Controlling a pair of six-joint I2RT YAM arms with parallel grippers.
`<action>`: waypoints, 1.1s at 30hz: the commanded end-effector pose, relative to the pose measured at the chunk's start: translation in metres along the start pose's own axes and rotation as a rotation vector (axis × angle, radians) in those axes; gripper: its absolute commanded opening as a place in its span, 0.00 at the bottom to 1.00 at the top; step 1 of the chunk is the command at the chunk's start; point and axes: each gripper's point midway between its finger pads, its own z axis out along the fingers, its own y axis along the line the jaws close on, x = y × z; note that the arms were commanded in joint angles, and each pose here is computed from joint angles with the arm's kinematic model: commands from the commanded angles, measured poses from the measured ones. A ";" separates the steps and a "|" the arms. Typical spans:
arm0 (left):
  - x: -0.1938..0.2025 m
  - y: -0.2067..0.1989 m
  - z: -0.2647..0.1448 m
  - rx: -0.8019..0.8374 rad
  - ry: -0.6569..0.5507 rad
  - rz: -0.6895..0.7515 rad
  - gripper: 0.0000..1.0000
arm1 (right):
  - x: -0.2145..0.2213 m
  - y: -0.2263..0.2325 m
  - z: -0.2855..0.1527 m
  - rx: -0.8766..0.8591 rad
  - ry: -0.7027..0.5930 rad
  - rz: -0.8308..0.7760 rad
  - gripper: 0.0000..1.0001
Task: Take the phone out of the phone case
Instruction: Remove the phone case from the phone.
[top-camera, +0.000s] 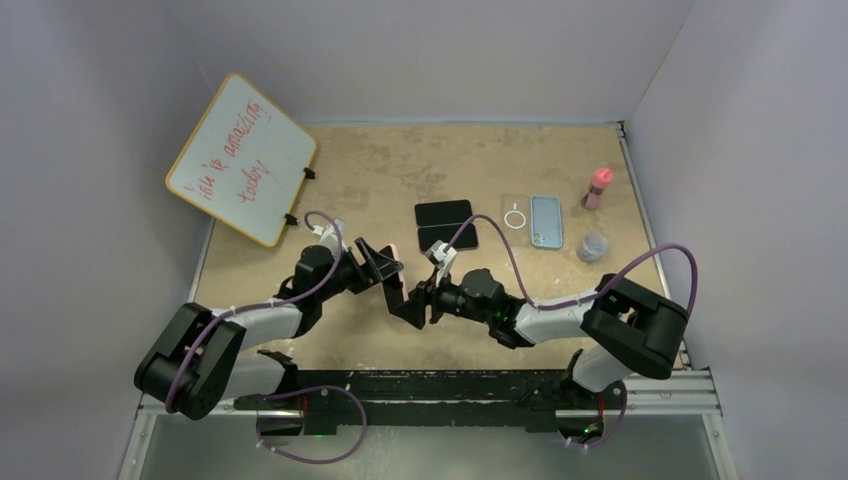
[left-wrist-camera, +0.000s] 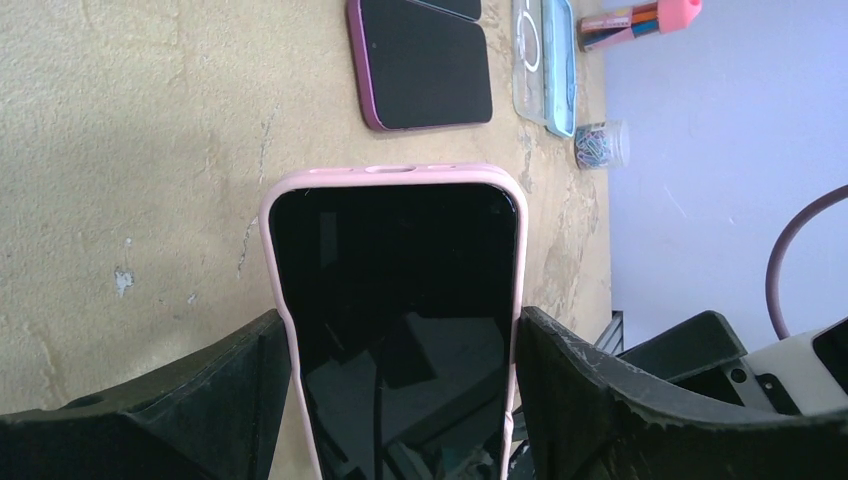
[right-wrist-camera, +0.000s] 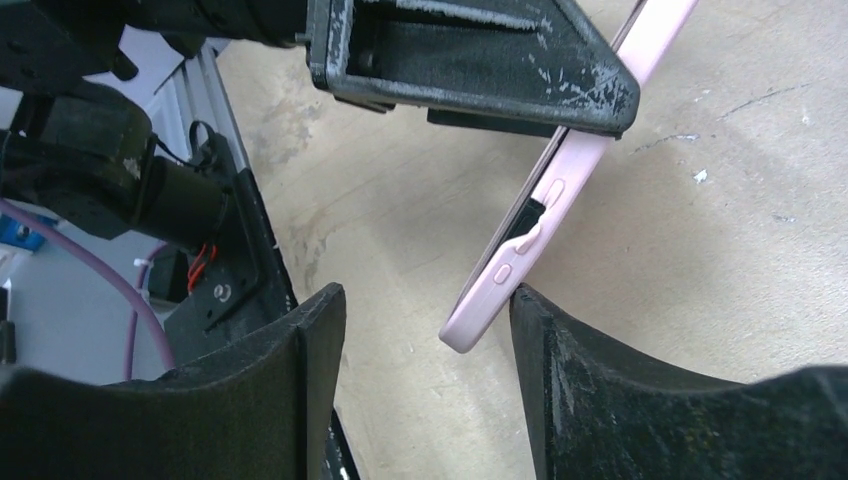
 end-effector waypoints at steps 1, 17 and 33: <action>-0.021 -0.042 -0.001 0.127 -0.047 0.074 0.00 | 0.000 0.008 -0.001 -0.052 0.022 -0.077 0.61; -0.017 -0.051 0.000 0.148 0.003 0.109 0.00 | -0.007 0.006 0.004 -0.075 -0.007 -0.155 0.25; -0.010 -0.060 0.002 0.173 0.095 0.161 0.00 | -0.022 0.044 0.012 -0.308 -0.015 -0.446 0.00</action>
